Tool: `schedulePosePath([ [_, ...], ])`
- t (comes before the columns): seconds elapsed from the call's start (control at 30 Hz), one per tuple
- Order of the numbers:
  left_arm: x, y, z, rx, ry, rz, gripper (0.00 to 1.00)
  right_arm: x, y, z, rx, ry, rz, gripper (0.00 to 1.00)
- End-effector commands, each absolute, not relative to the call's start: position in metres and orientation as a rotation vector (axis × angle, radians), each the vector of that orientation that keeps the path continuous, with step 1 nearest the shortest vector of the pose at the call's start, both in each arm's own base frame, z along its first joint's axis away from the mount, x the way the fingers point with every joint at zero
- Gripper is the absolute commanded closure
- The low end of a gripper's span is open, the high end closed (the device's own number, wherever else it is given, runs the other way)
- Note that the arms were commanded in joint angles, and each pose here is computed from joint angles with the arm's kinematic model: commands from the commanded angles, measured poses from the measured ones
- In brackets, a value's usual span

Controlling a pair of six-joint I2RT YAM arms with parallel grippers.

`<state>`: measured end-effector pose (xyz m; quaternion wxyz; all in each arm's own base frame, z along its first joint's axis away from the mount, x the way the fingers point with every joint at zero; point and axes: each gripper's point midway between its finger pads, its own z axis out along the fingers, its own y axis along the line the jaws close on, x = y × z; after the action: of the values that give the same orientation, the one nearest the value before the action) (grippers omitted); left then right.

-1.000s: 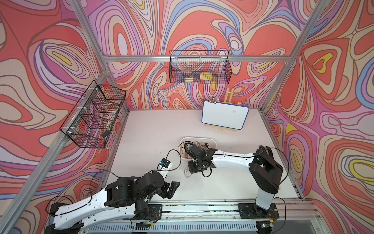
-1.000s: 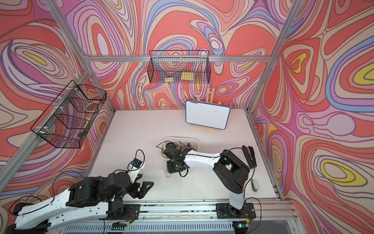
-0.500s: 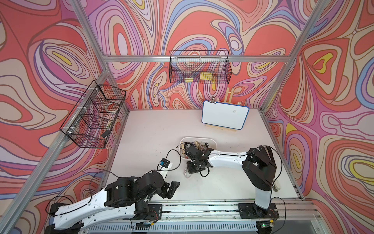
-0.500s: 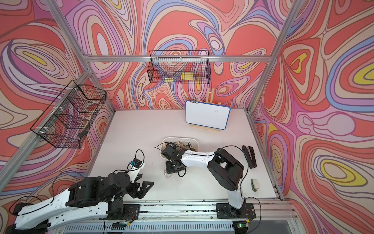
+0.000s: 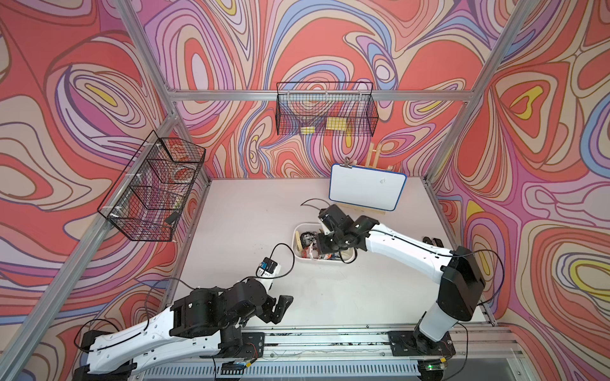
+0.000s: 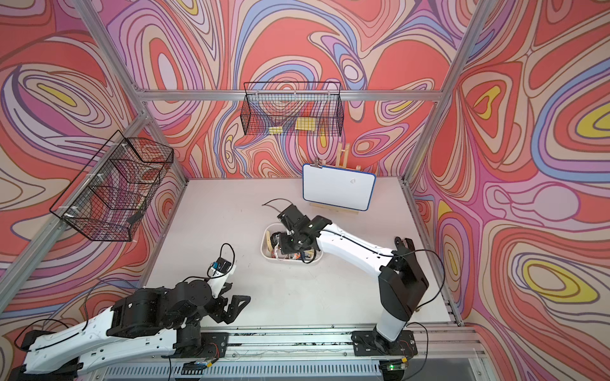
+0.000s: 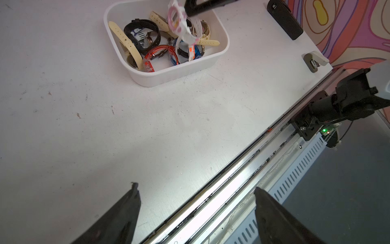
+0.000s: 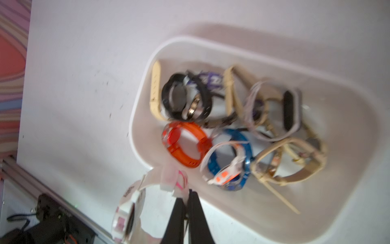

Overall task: Put the watch into the storage box
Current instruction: Place the watch in the storage box.

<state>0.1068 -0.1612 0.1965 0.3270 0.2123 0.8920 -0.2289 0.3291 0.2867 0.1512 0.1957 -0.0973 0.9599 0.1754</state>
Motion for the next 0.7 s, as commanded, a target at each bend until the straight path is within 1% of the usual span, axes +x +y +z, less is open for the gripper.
schedulePosePath([
  [0.0, 0.109, -0.160, 0.198, 0.550, 2.309, -0.597, 0.11, 0.348, 0.270, 0.128, -0.334, 2.771, 0.410, 1.00],
  [0.13, 0.110, -0.159, 0.198, 0.545, 2.308, -0.592, 0.10, 0.378, 0.262, 0.110, -0.298, 2.811, 0.412, 1.00],
  [0.23, 0.110, -0.159, 0.197, 0.547, 2.313, -0.587, 0.10, 0.389, 0.261, 0.097, -0.297, 2.835, 0.417, 1.00],
  [0.43, 0.110, -0.160, 0.196, 0.550, 2.319, -0.579, 0.10, 0.396, 0.245, 0.079, -0.272, 2.878, 0.380, 1.00],
  [0.67, 0.111, -0.161, 0.195, 0.554, 2.322, -0.573, 0.10, 0.399, 0.218, 0.075, -0.235, 2.897, 0.342, 1.00],
])
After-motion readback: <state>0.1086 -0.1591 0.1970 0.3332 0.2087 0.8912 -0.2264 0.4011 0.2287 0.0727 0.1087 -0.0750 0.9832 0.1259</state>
